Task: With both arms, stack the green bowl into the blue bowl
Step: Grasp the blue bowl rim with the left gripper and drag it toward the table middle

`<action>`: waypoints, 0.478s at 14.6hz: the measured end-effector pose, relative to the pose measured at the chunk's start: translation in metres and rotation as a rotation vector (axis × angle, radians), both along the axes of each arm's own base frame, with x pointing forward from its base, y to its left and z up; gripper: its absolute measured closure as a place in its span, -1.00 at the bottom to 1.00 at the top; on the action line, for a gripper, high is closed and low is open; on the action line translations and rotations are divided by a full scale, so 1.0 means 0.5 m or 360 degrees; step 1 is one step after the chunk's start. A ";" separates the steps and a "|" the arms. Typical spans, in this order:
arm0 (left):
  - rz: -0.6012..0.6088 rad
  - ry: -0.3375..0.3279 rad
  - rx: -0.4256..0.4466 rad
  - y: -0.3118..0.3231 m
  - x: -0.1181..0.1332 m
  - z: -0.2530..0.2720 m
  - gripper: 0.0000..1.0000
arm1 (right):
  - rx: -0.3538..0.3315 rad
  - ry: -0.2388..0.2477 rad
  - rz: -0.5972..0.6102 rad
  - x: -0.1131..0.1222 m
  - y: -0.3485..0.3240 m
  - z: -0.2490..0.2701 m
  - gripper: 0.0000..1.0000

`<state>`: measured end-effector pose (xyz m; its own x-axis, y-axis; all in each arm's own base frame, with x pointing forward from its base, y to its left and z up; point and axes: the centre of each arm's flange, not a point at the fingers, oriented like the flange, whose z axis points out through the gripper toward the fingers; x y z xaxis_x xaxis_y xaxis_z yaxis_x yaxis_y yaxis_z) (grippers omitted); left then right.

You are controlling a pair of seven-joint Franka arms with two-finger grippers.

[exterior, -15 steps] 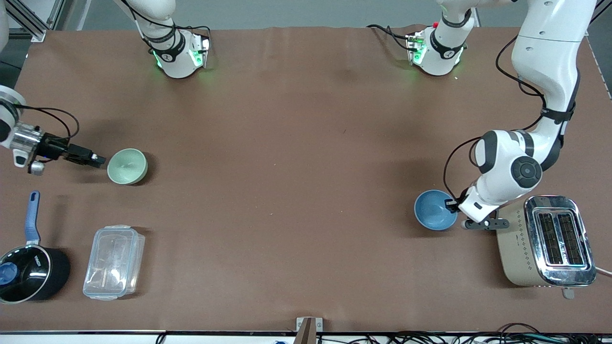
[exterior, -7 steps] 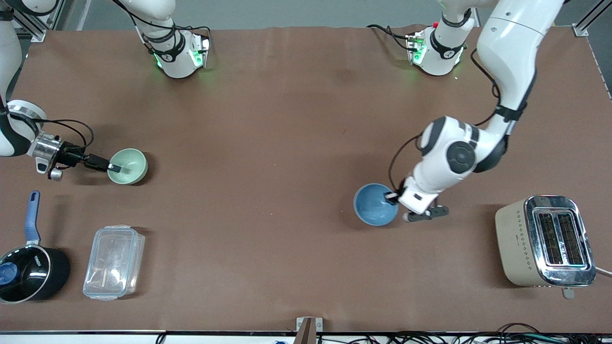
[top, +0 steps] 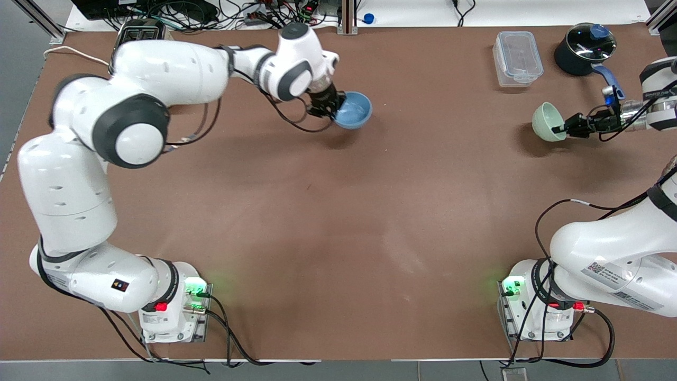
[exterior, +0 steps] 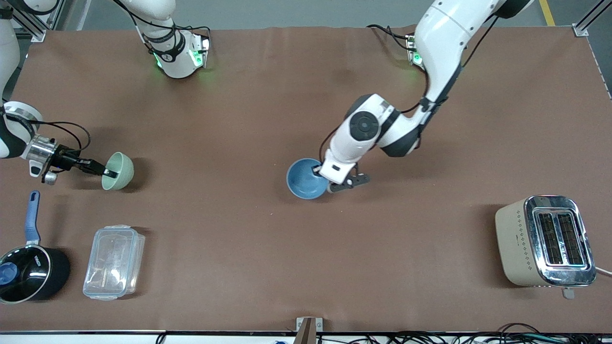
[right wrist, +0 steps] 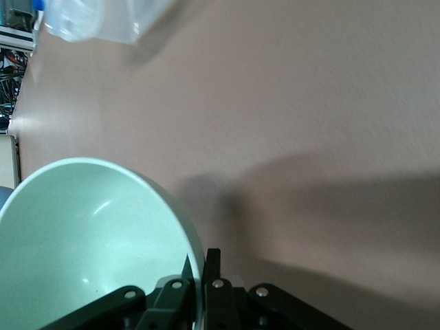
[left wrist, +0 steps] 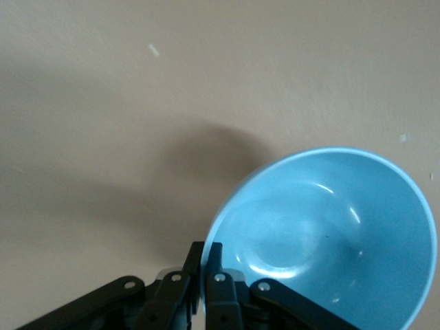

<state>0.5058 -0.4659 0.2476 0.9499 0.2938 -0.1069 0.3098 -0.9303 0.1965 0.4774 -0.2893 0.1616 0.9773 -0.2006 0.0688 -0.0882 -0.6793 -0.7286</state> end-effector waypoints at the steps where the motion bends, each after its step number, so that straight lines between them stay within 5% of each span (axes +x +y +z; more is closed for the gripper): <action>1: -0.0003 0.0010 -0.0006 -0.021 -0.007 -0.014 0.89 | -0.0020 -0.0019 0.0001 0.018 0.007 0.034 0.90; 7: 0.0019 0.0018 -0.0061 -0.069 -0.011 -0.081 0.89 | -0.0242 0.0094 0.0034 0.106 0.115 0.286 0.90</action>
<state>0.5001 -0.5004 0.2071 0.9450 0.3005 -0.1290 0.3232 -0.9184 0.2284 0.5306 -0.2319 0.3045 0.9845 -0.1713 0.0389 -0.1122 -0.7836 -0.6110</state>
